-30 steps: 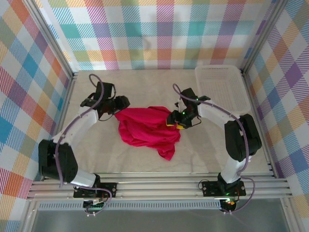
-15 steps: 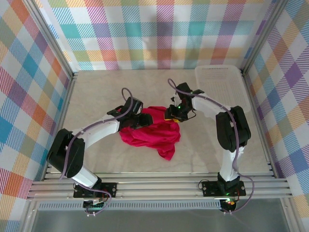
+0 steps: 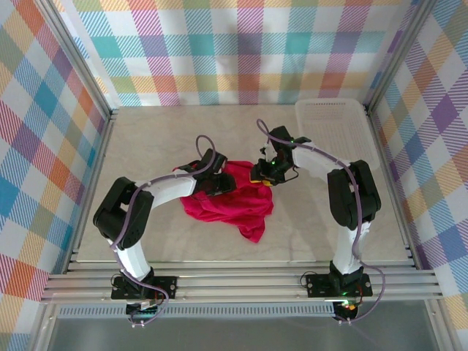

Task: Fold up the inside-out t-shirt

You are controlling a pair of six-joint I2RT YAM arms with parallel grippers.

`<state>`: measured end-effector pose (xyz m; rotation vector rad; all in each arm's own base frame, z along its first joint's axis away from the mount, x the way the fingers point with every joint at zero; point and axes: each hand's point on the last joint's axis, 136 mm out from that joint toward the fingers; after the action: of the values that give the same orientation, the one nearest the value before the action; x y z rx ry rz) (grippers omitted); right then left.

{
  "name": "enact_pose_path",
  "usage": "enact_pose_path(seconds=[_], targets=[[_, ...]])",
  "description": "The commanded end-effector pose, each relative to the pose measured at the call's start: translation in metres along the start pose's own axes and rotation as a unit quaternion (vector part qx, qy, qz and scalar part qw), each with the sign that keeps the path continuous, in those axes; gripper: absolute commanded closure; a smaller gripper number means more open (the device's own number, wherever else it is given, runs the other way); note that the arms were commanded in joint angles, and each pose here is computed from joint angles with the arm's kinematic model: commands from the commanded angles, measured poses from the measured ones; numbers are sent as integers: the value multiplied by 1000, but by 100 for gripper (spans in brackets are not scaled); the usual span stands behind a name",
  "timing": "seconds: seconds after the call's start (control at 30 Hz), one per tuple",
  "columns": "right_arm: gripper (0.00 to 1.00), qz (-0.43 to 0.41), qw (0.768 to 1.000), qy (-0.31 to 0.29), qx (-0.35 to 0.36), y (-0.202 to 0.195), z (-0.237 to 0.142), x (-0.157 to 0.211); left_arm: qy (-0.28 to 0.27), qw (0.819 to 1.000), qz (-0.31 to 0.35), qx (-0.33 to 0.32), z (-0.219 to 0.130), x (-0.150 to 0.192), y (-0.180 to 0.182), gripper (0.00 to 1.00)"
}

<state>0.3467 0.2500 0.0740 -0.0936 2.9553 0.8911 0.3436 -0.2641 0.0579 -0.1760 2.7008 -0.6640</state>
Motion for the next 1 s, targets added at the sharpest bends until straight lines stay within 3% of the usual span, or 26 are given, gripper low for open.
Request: enact_pose_path(seconds=[0.0,0.03,0.07,0.2,0.37,0.47,0.6,0.77,0.83,0.97], targets=[[66,7,1000,-9,-17,5,-11,-3,-13,1000,8,14,-2,-5,-11,90],[67,8,1000,-10,-17,4,-12,-3,-17,1000,11,14,-6,-8,-12,98],[70,9,1000,-12,-16,4,-13,-4,-22,1000,15,12,-13,-12,-15,100],[82,17,1000,-20,-3,-3,-19,-7,-40,999,18,17,-59,-39,-26,100],[100,34,998,-49,22,-14,-31,-23,-93,994,38,48,-144,-79,-55,100],[100,32,997,-65,22,-8,-42,-35,-116,990,42,73,-180,-92,-68,100],[100,21,996,-83,11,7,-59,-43,-118,987,44,101,-196,-95,-77,100],[54,-35,991,-95,-87,59,-74,-30,-96,989,36,107,-173,-84,-71,100],[43,-64,986,-97,-118,79,-75,-19,-87,990,30,109,-164,-81,-67,100],[35,-95,980,-84,-153,101,-60,-4,-76,991,25,104,-153,-77,-62,100]])
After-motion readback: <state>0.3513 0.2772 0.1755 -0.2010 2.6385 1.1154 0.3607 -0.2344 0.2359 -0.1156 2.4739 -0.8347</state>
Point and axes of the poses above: each hand's point on the last joint's axis, 136 mm out from that joint toward the fingers, its own z axis out along the fingers, its own y axis along the line the jaws close on, x = y × z
